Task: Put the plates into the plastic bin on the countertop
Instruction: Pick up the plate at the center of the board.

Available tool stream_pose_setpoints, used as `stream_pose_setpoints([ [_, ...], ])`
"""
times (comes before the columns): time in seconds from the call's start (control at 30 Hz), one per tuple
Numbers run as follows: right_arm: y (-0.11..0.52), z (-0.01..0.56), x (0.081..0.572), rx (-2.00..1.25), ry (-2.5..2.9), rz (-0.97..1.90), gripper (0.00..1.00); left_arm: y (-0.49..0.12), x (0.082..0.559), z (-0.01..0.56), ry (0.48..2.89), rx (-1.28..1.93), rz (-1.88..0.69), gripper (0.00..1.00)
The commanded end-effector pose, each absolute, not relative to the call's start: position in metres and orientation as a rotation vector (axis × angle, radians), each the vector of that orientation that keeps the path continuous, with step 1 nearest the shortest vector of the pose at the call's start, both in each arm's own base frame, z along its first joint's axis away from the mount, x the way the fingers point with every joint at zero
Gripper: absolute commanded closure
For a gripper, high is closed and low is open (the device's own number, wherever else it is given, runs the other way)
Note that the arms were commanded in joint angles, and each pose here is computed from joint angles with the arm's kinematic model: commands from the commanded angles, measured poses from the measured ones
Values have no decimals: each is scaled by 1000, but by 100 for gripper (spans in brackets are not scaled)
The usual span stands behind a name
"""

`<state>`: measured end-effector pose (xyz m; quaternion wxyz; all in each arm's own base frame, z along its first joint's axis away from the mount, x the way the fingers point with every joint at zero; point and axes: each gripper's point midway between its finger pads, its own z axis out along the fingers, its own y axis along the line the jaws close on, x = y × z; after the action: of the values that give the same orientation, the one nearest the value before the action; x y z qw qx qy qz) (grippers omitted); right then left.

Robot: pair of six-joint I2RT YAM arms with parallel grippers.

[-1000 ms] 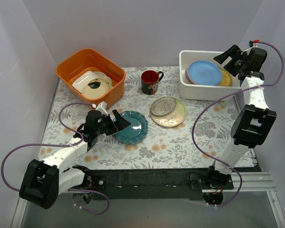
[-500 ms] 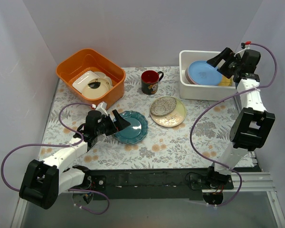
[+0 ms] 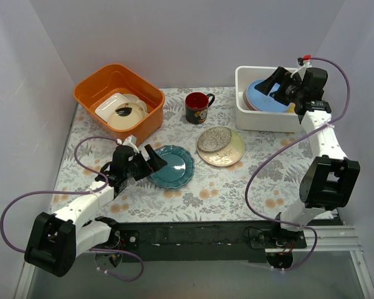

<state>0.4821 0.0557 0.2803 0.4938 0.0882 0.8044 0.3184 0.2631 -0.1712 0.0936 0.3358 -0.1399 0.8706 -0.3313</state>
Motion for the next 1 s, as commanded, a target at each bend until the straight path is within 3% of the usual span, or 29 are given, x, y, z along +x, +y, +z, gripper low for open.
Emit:
stream_pose_setpoints([
  [0.0,81,296,464,106,1925,795,2,-162,272,100,2266,-442,-786,2],
  [0.57,164,273,432,-70,2017,914,2,-132,270,73,2318,-593,-563,2],
  [0.97,206,250,415,-152,2072,1014,3,-144,260,60,2297,-584,-695,7],
])
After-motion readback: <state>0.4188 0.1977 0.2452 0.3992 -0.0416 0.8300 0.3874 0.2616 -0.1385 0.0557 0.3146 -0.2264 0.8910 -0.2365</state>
